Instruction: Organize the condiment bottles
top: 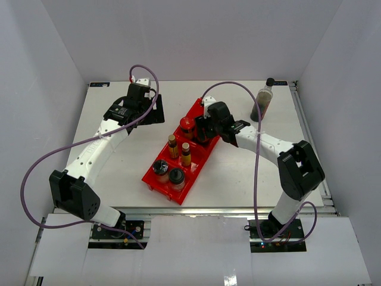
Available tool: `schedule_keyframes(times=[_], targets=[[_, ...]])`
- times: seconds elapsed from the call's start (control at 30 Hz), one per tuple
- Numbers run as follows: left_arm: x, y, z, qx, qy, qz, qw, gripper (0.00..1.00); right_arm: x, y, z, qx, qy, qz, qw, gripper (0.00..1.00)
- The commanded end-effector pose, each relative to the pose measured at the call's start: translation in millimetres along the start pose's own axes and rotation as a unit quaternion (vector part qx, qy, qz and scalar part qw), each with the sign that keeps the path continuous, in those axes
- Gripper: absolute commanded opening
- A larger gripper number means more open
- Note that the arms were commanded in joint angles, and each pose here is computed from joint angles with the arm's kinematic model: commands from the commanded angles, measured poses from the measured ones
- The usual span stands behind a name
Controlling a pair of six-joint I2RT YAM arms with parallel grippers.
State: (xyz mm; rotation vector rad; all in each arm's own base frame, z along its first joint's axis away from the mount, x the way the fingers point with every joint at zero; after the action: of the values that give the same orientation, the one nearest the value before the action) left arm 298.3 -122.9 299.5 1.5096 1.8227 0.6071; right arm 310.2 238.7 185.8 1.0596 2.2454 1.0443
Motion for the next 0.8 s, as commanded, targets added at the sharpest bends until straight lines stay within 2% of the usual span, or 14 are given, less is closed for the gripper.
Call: schedule_keyframes(times=[0.0, 0.23, 0.47, 0.57, 0.77], targets=[[-1.4, 17.7, -22.2, -0.042, -0.023, -0.008, 0.999, 0.98, -0.3, 43.9, -7.5, -0.091, -0.014, -0.003, 0.996, 0.62], [-3.0, 20.5, -26.7, -0.042, -0.029, -0.008, 0.999, 0.98, 2.3, 46.4, -20.9, -0.082, -0.026, -0.011, 0.996, 0.82], [-4.2, 24.4, -34.1, -0.045, -0.036, -0.012, 0.998, 0.98, -3.8, 60.9, -51.8, -0.099, -0.049, -0.009, 0.994, 0.9], [-4.3, 24.7, -36.2, -0.043, -0.04, -0.012, 0.998, 0.98, -8.5, 74.1, -70.6, -0.109, -0.065, -0.011, 0.992, 0.9], [-3.6, 13.7, -29.6, -0.022, -0.048, -0.009, 0.999, 0.98, -46.7, 101.5, -112.3, -0.116, -0.169, -0.003, 0.979, 0.92]])
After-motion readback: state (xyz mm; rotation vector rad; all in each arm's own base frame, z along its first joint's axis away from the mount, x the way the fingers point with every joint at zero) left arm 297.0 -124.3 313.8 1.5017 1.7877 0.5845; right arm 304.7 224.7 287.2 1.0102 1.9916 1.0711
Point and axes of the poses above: each gripper's point midway between its finger pads, its own z axis out along the fingers, its own x axis along the line the jaws close on, y = z × x, the point moved 10 cm from there along -z, back along the fingers, and after that the axes turned 8 degrees about -z, right-handed, at the moved point
